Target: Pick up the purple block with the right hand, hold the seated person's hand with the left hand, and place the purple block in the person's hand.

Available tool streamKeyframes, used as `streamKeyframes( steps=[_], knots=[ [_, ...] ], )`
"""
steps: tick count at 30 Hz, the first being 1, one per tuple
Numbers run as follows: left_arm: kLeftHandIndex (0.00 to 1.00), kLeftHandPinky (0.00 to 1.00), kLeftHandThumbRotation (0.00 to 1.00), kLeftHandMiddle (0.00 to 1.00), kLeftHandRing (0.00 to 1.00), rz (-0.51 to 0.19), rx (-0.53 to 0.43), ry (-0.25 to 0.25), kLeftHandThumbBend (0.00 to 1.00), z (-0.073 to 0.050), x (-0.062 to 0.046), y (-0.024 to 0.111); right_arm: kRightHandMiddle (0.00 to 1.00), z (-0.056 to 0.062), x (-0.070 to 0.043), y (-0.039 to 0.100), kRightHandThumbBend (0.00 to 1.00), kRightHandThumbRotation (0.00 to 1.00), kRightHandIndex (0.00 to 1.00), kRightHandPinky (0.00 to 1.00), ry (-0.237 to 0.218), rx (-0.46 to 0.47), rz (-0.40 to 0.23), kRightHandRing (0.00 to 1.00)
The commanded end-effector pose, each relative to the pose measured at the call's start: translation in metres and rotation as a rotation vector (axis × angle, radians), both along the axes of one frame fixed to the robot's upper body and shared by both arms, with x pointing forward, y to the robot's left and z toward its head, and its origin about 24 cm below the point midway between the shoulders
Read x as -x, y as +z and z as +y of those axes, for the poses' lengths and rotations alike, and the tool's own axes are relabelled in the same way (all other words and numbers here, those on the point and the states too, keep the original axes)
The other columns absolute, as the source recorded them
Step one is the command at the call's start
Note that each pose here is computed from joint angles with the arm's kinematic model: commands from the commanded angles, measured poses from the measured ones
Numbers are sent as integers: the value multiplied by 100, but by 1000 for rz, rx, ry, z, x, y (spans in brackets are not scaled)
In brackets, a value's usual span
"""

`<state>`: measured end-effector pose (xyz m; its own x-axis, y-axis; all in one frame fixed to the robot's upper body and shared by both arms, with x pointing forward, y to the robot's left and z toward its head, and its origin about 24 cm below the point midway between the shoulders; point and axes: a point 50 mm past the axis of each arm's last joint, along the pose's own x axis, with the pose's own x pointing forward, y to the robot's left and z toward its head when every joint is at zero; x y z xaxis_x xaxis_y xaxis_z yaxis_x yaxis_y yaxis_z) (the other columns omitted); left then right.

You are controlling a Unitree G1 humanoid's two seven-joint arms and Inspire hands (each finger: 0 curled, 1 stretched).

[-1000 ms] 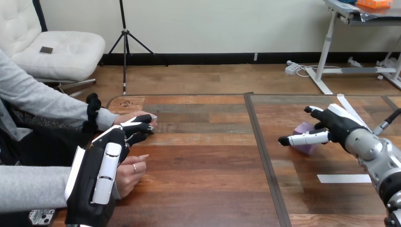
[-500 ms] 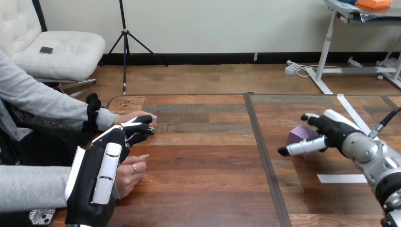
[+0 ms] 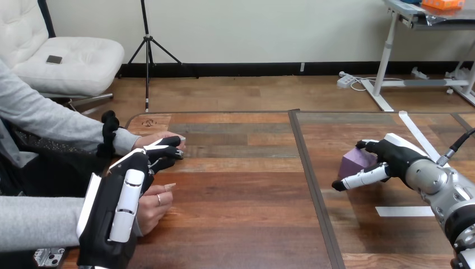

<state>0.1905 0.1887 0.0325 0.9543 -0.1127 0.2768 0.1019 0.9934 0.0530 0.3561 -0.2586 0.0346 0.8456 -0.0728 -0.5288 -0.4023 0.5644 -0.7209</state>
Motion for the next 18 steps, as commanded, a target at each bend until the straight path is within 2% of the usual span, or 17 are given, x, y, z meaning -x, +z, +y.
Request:
streamKeyframes(
  steps=[1, 13, 18],
  knots=[
    [58, 79, 100, 79, 84, -78, -4, -8, 46, 1, -9, 14, 96, 3, -12, 20, 100, 28, 94, 74, 20, 4, -72, 91],
    [58, 78, 100, 78, 83, -79, -14, -4, 45, 1, -10, 14, 90, 1, -13, 25, 100, 26, 91, 63, 47, 1, -113, 82],
    [58, 78, 100, 78, 83, -81, -11, -4, 45, 1, -10, 14, 90, 0, -12, 27, 100, 25, 90, 63, 57, -5, -126, 81]
  ],
)
